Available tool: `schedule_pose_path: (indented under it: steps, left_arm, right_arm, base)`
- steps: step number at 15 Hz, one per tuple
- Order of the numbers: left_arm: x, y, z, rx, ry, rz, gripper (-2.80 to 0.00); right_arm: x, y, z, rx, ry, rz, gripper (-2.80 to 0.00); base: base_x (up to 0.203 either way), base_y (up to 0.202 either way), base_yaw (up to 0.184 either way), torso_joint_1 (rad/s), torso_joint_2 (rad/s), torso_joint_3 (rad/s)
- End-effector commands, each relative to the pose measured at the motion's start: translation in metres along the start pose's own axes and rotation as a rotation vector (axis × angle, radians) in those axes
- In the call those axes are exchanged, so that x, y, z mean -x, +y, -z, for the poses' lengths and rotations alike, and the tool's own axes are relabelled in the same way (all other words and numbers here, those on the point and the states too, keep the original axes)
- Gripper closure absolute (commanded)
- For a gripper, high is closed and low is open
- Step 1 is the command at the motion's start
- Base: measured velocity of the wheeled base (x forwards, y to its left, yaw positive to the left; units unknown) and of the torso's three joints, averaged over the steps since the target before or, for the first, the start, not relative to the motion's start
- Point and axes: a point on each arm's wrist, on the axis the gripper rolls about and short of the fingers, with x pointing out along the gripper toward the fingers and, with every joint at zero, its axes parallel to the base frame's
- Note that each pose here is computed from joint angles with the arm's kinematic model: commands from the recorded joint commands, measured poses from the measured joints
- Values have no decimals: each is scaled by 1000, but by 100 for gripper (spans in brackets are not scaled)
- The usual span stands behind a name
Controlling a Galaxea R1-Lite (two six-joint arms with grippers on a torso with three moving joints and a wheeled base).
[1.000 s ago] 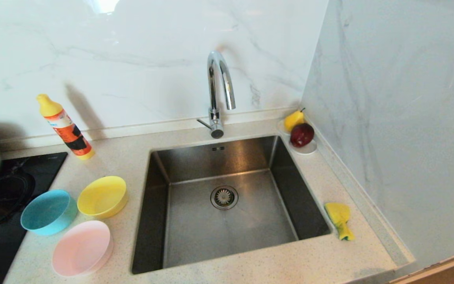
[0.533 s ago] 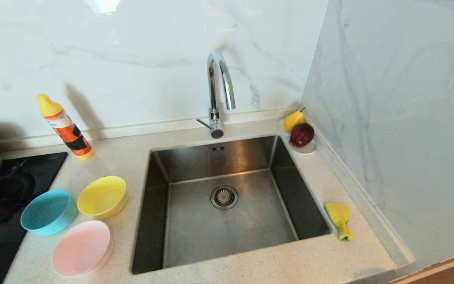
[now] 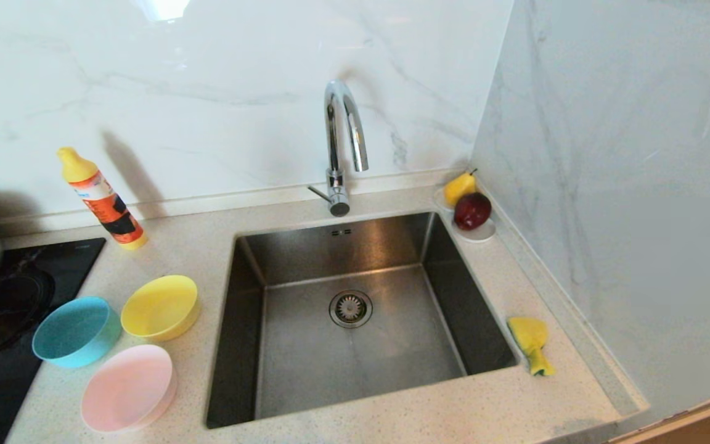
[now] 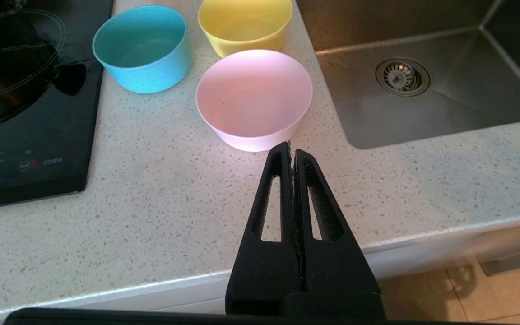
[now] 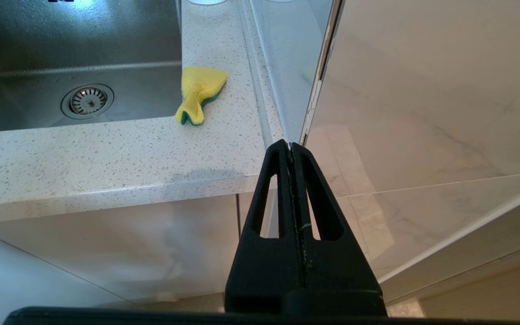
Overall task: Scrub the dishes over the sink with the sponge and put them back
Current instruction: Turn on the faucet
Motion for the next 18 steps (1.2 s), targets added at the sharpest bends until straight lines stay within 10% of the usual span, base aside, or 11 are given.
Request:
schedule_pose_path:
  steps: [1,5,10,18]
  left_arm:
    - [3,1,-9,7,-34,-5,0]
    - [8,6,-78,5,-80,42,0]
    - [-103,14,-175,151,219,187,0]
    - [-351,3,-194,439,299,405,0]
  right_arm:
    - [0,0,0,0,0,0,0]
    - [0,0,0,0,1,-2,0]
    - [0,0,0,0,1,0,0]
    - [0,0,0,0,2,-2,0]
  base:
    - [0,0,0,0,0,0]
    - [0,0,0,0,0,0]
    - [0,0,0,0,0,0]
    - [0,0,0,0,0,0]
